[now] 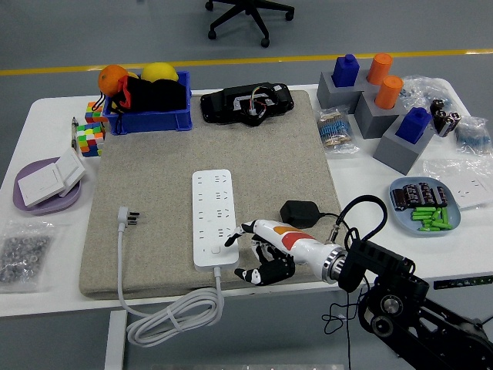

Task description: Press the white button,pick up the black plug,place it near the board,insert it into the board

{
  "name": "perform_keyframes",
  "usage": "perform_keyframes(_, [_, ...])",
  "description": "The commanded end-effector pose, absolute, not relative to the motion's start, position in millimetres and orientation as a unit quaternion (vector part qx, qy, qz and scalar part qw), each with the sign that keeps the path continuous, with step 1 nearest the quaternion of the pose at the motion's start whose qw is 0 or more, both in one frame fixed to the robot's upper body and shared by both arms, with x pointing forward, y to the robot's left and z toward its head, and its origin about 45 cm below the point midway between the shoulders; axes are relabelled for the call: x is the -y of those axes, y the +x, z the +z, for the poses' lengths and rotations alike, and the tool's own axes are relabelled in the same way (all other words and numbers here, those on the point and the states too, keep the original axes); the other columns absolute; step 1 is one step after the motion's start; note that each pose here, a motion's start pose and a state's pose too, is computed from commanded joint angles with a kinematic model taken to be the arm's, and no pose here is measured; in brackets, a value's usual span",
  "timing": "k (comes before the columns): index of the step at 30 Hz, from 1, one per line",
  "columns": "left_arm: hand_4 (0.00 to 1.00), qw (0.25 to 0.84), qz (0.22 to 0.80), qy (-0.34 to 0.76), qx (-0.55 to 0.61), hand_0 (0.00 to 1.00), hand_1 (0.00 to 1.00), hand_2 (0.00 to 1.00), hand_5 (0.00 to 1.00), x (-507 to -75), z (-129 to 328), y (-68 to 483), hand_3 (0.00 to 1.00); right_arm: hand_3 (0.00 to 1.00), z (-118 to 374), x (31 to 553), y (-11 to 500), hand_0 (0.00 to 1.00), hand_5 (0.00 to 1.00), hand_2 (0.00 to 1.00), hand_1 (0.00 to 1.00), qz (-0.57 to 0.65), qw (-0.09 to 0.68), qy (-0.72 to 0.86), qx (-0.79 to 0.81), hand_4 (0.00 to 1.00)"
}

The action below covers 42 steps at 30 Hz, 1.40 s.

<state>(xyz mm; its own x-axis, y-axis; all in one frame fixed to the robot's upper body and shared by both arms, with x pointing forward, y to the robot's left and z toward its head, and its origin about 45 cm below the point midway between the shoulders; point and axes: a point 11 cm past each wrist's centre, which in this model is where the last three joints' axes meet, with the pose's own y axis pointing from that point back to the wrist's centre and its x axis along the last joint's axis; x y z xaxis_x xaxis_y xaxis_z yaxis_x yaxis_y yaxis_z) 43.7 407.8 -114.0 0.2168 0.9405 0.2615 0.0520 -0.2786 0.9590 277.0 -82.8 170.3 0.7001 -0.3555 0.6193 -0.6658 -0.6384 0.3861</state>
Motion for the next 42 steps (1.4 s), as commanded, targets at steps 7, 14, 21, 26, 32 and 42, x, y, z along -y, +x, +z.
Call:
perform_keyframes(7, [0.521,0.455,0.488,0.633,-0.393,0.779,0.73,0.69,0.487,-407.2,-114.2,43.7,0.765,0.772,166.8,76.4,274.9,0.002,0.13,0.152,0.002,0.267,0.312,0.865,0.289,0.612])
perform_keyframes(14, [0.521,0.455,0.487,0.634,-0.393,0.779,0.73,0.69,0.489,-407.3,-114.3,42.8,0.765,0.768,160.5,69.9,275.4,0.002,0.137,0.15,0.002,0.284,0.32,0.858,0.284,0.608])
perform_keyframes(21, [0.521,0.455,0.487,0.633,-0.393,0.779,0.73,0.69,0.486,-407.5,-114.1,43.4,0.765,0.762,155.2,63.7,282.5,0.002,0.146,0.149,0.002,0.298,0.331,0.852,0.277,0.586])
perform_keyframes(26, [0.52,0.455,0.489,0.632,-0.394,0.78,0.73,0.689,0.484,-408.0,-113.9,43.6,0.765,0.763,151.5,63.1,285.5,0.002,0.149,0.146,0.002,0.301,0.338,0.847,0.277,0.573])
perform_keyframes(32, [0.52,0.453,0.489,0.632,-0.395,0.78,0.729,0.689,0.488,-408.1,-114.0,42.5,0.765,0.757,147.8,62.5,285.2,0.002,0.15,0.146,0.002,0.3,0.343,0.847,0.274,0.574])
perform_keyframes(42, [0.519,0.454,0.486,0.635,-0.394,0.779,0.73,0.689,0.489,-408.8,-113.9,41.3,0.765,0.749,140.0,61.0,281.3,0.002,0.119,0.141,0.002,0.292,0.354,0.847,0.27,0.543])
